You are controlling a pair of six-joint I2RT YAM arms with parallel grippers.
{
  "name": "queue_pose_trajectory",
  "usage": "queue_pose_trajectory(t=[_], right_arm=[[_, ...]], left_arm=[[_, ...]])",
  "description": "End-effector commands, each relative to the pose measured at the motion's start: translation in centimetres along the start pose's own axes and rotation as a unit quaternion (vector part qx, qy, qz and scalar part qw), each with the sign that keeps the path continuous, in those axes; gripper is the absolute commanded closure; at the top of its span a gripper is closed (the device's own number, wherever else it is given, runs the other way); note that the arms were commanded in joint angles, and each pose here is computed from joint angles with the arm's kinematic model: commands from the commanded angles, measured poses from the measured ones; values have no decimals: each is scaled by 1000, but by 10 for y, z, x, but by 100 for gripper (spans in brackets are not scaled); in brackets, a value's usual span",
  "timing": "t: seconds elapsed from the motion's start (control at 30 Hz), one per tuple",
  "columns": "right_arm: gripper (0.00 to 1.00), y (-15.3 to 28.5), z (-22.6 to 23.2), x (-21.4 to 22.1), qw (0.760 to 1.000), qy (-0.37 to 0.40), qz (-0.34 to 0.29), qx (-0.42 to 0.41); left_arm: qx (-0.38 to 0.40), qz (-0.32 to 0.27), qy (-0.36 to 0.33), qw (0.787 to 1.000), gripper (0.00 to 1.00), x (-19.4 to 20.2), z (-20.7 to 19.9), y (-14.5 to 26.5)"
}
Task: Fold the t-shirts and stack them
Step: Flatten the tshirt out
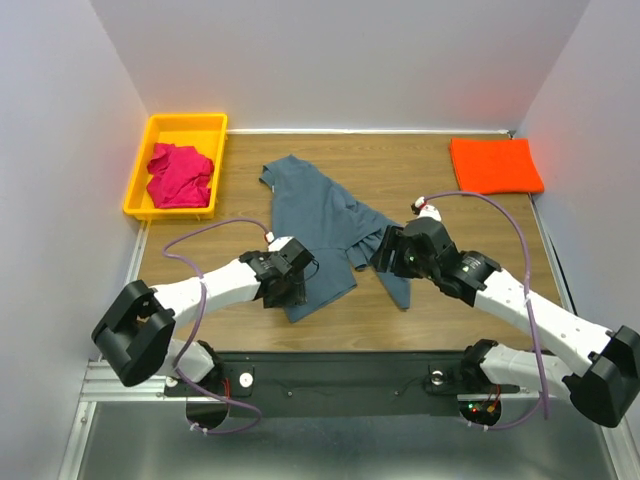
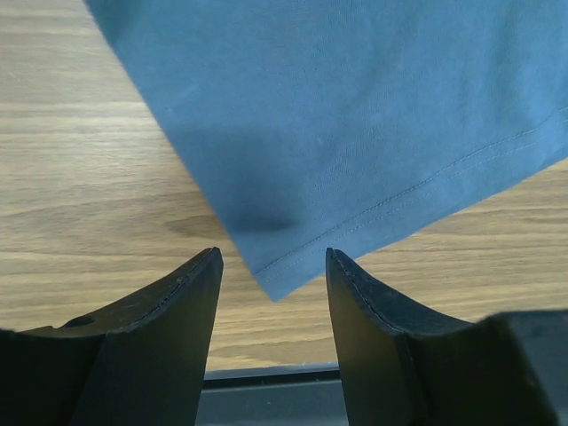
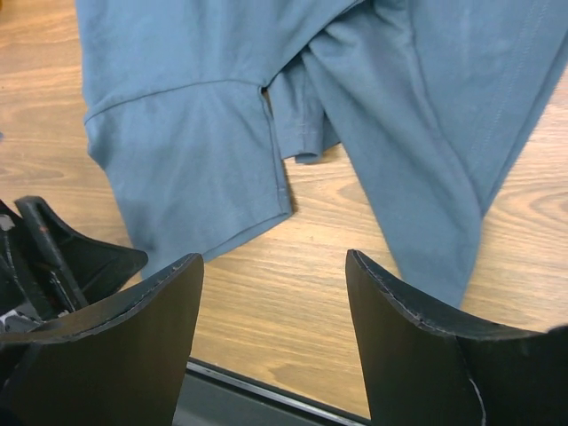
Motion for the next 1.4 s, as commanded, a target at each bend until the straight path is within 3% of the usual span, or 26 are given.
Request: queue_pose_trajectory(t=[0.0,0.4,0.5,0.6,0.67,0.7,1.03,1.37], right_arm=[[29,5,-11,-4,1000,3,-19,15],[28,-2,-24,6,999,5,-7,37],[28,-5,-32,11,999,11,-1,53],[28,-10,-50,20,997,3,15,78],[28,-13,-60,26,995,-2,27,91],[28,-14,-64,28,995,-4,30,96],[37,-26,-88,51,990,-17,87,112],[47,-42,-82,84,982,-6,170,81]], left_arm=[[-14,-9,3,1000,39,-2,0,2],[-39,42,-30,998,39,19,7,-24],[-52,56,-38,996,50,26,14,-33],[-58,62,-45,995,73,29,17,-36],[-53,53,-44,996,95,25,15,-33],[-51,46,-46,997,100,22,15,-30],[-27,-72,-36,996,100,-35,10,16],[15,-164,11,986,100,-106,8,83]])
Point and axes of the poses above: each gripper's point midway between its finger pads, its own y axis back along the fingers, its own z axis along the line the jaws close on, x = y × z, the point moved 1 cm from there along y, back along the fingers, and after that the axes turned 14 degrees about y, right-handed, at the moved point
